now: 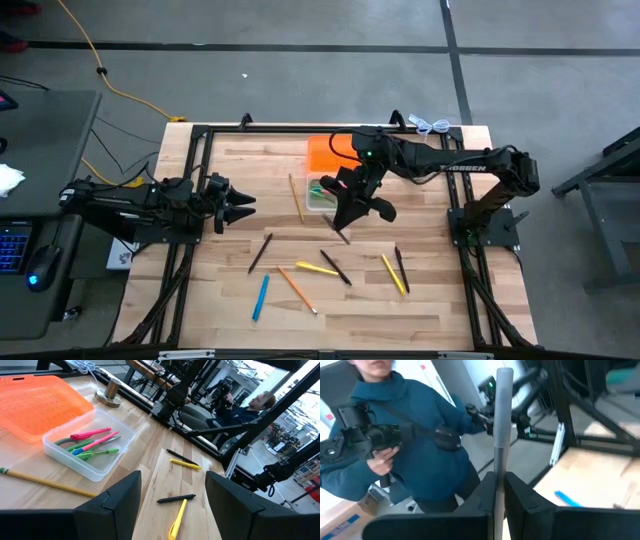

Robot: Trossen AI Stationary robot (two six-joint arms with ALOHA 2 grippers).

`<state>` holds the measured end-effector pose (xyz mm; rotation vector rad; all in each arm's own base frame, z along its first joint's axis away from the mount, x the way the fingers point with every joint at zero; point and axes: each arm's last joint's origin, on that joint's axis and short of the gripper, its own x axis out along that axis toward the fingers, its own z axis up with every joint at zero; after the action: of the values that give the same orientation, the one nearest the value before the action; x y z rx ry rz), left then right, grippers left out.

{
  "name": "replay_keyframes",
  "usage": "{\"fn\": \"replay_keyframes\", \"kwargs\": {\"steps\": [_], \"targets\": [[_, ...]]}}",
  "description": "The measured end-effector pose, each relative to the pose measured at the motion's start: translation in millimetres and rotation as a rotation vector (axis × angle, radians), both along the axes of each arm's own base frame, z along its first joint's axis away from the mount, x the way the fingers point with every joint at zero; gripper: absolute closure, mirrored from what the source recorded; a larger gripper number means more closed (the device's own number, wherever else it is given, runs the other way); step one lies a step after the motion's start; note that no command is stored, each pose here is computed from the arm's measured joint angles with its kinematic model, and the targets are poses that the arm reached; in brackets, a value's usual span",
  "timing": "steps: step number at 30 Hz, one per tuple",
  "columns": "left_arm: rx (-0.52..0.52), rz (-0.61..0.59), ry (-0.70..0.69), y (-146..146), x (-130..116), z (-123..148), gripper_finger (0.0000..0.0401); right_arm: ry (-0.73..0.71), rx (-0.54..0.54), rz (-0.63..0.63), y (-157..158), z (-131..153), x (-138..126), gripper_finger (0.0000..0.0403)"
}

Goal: Pick & place school supplies into a supply box
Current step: Put the gray pen into the supply box

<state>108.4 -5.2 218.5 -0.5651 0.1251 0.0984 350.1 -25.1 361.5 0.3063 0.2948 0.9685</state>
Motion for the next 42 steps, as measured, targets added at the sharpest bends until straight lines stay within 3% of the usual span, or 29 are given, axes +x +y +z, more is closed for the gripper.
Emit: {"fn": "replay_keyframes", "kwargs": {"steps": [15,26,33,42], "targets": [[0.001,0.006,0.000,0,0,0,0.0151,-0.232,0.032,0.117,22,28,2,0.0397],[0.002,0.010,0.000,0,0,0,0.0151,-0.229,0.040,0.113,23,29,2,0.0398],[0.002,0.009,0.000,0,0,0,0.0151,-0.146,0.034,-0.012,21,21,5,0.0398],[-0.001,0.009,-0.001,0,0,0,0.0151,0.013,-0.130,-0.294,16,-5,8,0.0399]]}}
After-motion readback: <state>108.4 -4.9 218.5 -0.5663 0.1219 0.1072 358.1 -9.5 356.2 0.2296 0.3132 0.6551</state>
